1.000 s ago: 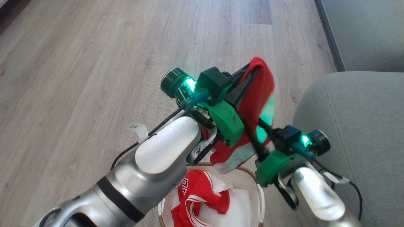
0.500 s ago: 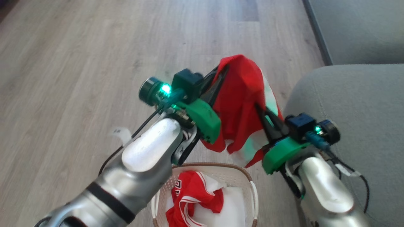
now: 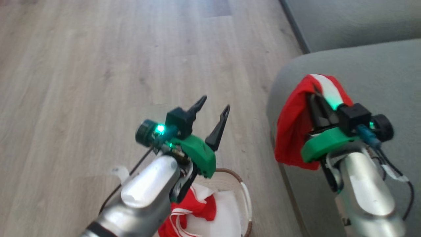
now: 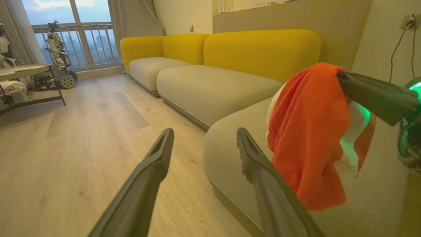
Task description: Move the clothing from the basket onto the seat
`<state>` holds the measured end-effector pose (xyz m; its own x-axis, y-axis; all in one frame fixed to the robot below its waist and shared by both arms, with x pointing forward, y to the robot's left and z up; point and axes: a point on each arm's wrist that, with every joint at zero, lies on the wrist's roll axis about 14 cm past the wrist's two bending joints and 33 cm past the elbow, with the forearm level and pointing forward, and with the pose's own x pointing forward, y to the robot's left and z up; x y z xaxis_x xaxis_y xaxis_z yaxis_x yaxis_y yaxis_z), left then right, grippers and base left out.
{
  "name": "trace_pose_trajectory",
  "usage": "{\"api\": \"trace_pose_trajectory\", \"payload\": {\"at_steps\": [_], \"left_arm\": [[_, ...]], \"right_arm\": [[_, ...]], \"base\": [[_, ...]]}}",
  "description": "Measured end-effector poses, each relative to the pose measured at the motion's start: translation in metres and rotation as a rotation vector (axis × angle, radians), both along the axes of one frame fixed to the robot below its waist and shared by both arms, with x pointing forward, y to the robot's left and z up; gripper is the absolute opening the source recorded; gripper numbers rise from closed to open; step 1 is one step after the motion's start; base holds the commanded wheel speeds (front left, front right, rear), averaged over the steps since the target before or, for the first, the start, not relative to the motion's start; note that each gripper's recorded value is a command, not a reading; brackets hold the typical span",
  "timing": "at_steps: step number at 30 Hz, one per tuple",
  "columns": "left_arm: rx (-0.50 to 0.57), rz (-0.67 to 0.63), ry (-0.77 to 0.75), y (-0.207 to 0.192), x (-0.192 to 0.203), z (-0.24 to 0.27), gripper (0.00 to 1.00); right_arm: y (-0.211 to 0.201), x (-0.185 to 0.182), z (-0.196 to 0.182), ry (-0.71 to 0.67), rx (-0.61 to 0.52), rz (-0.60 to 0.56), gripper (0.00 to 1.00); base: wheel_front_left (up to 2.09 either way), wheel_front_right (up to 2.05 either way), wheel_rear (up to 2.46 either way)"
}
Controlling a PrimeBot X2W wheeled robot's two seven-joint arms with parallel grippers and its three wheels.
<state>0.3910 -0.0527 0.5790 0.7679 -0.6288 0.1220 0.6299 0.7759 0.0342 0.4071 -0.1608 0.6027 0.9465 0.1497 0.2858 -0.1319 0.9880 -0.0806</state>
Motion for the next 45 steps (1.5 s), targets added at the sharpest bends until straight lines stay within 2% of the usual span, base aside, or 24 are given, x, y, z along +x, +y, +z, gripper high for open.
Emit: {"api": "trace_pose_trajectory", "payload": {"at_steps": [6,17,23,26,32,37,38,45], "left_arm": [[-0.01,-0.079,0.043,-0.031,-0.015,-0.017,1.0],[-0.021,-0.263,0.07,-0.092,-0.039,-0.029,1.0],[-0.025,-0.318,0.093,-0.108,-0.039,-0.041,1.0],[-0.036,-0.319,0.102,-0.109,-0.032,-0.047,1.0],[-0.042,-0.28,0.097,-0.096,0.001,-0.06,1.0],[-0.036,-0.215,0.091,-0.076,0.038,-0.072,1.0],[-0.036,-0.215,0.091,-0.076,0.038,-0.072,1.0],[-0.029,-0.1,0.123,-0.037,0.08,-0.101,1.0]], "right_arm": [[-0.06,-0.023,-0.008,0.007,0.027,-0.167,0.0],[-0.121,-0.064,-0.013,0.005,0.024,-0.351,0.0],[-0.137,-0.065,-0.033,0.081,-0.03,-0.407,0.0],[-0.143,-0.049,-0.035,0.104,-0.066,-0.418,0.0],[-0.156,0.019,0.017,0.01,-0.153,-0.421,0.0],[-0.17,0.077,0.042,-0.016,-0.25,-0.417,0.0],[-0.17,0.077,0.042,-0.016,-0.25,-0.417,0.0],[-0.192,0.156,0.063,-0.053,-0.281,-0.452,0.0]], "base": [[0.0,0.0,0.0],[0.0,0.0,0.0],[0.0,0.0,0.0],[0.0,0.0,0.0],[0.0,0.0,0.0],[0.0,0.0,0.0],[0.0,0.0,0.0],[0.0,0.0,0.0]]}}
